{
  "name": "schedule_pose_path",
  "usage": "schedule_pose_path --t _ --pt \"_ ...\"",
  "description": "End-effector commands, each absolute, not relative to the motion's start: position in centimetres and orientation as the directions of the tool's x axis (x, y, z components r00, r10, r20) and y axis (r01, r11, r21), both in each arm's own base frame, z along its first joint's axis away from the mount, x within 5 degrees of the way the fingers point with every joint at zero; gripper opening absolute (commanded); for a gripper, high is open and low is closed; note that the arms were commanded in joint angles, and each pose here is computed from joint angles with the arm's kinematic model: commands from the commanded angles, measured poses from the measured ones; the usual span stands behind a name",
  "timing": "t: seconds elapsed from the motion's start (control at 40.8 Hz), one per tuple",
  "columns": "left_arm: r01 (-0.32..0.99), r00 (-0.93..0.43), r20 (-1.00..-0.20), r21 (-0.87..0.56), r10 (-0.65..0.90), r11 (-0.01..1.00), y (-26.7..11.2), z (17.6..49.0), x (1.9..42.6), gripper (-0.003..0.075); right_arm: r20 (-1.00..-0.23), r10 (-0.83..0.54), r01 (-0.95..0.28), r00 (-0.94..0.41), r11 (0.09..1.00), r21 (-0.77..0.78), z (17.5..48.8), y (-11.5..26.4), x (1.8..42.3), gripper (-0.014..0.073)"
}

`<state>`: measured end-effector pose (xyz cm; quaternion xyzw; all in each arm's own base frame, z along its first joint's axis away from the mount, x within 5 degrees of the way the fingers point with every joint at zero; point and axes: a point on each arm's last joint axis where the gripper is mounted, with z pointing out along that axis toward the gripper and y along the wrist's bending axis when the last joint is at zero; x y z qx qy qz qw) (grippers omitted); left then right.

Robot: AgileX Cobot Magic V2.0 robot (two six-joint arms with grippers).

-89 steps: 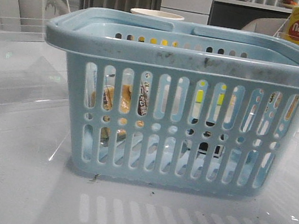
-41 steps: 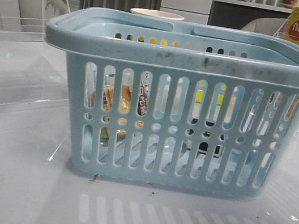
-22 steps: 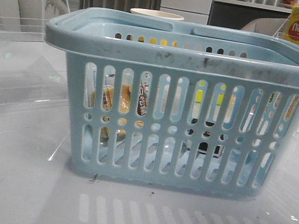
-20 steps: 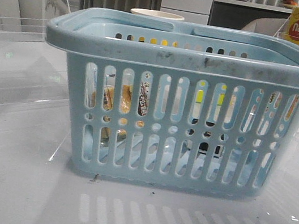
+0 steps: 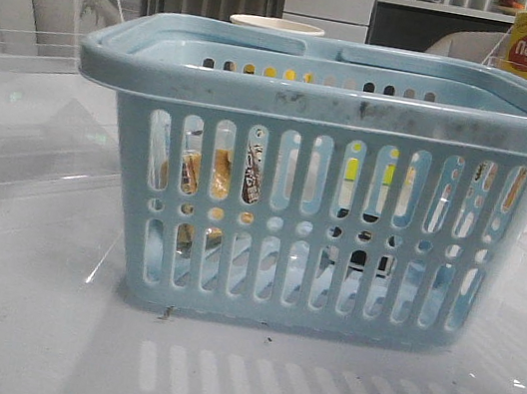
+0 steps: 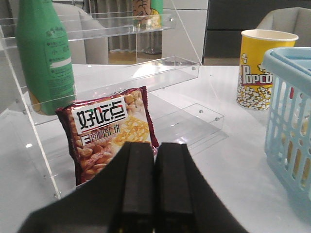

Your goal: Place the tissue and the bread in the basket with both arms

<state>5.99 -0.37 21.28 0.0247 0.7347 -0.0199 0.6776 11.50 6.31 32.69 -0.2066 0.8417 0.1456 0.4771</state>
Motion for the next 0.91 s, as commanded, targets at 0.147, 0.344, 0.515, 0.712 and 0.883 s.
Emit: schedule_pose_path --t 0.147,0.344,0.515,0.712,0.883 --pt "0.043 0.139 -0.990 -0.007 -0.013 0.999 -0.24 21.49 5.59 0.0092 -0.911 -0.179 -0.486 -0.371 0.874 0.027 34.25 6.30 11.72 0.0067" --pt "0.043 0.152 -0.988 -0.005 -0.011 0.999 -0.23 21.48 5.41 0.0092 -0.912 -0.178 -0.486 -0.369 0.874 0.026 34.27 6.31 11.73 0.0067" --pt "0.043 0.152 -0.988 -0.005 -0.011 0.999 -0.23 21.48 5.41 0.0092 -0.912 -0.178 -0.486 -0.369 0.874 0.026 34.27 6.31 11.73 0.0067" --pt "0.043 0.150 -0.989 -0.005 -0.011 0.999 -0.24 21.47 5.42 0.0092 -0.912 -0.178 -0.486 -0.369 0.874 0.026 34.27 6.31 11.73 0.0067" --pt "0.043 0.150 -0.989 -0.005 -0.011 0.999 -0.24 21.47 5.42 0.0092 -0.912 -0.178 -0.486 -0.369 0.874 0.026 34.27 6.31 11.73 0.0067"
